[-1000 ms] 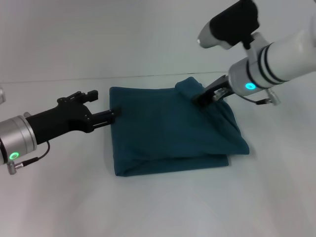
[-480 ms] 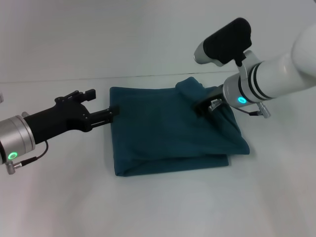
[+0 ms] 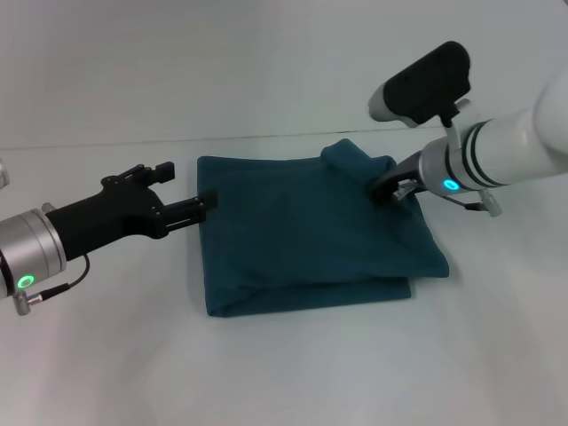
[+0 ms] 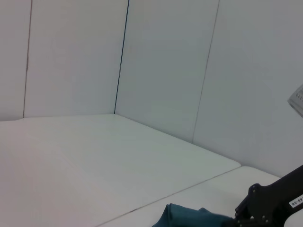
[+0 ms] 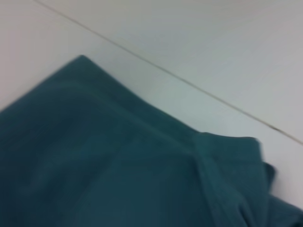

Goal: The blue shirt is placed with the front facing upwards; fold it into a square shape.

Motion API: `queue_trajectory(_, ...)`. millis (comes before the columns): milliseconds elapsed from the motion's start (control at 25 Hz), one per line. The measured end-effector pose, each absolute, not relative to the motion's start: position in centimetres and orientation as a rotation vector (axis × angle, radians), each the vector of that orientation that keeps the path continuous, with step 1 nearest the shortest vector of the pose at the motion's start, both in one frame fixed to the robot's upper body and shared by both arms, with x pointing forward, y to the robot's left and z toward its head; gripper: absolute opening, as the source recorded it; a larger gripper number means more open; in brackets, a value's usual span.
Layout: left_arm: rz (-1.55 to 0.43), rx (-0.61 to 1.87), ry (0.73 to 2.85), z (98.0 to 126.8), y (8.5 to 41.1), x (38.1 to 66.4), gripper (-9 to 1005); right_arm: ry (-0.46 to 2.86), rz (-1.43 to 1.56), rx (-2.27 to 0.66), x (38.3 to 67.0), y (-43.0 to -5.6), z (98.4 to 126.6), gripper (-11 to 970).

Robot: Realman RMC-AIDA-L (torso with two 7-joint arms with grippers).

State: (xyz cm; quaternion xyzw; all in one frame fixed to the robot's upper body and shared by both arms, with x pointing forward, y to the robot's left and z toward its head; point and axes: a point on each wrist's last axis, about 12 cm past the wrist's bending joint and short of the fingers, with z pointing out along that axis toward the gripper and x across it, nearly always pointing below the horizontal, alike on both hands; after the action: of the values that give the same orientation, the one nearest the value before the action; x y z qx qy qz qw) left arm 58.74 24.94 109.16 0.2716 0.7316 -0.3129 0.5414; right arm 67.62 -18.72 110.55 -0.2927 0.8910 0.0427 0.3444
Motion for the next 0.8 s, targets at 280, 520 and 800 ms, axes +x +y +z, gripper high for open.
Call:
queue_trajectory(280, -0.745, 0.645, 1.741, 109.1, 25.0, 58.6, 887, 2.308, 0.048, -0.643, 67.9, -21.5, 110.0, 5)
queue_trajectory(520, -0.743, 0.639, 1.745, 108.9, 25.2, 58.5, 887, 2.290, 0.033, -0.558, 68.1, -23.1, 110.2, 5)
queue_trajectory(800, -0.744, 0.628, 1.745, 109.0, 25.2, 58.6, 887, 2.220, 0.061, -0.592, 68.8, -20.8, 111.9, 6)
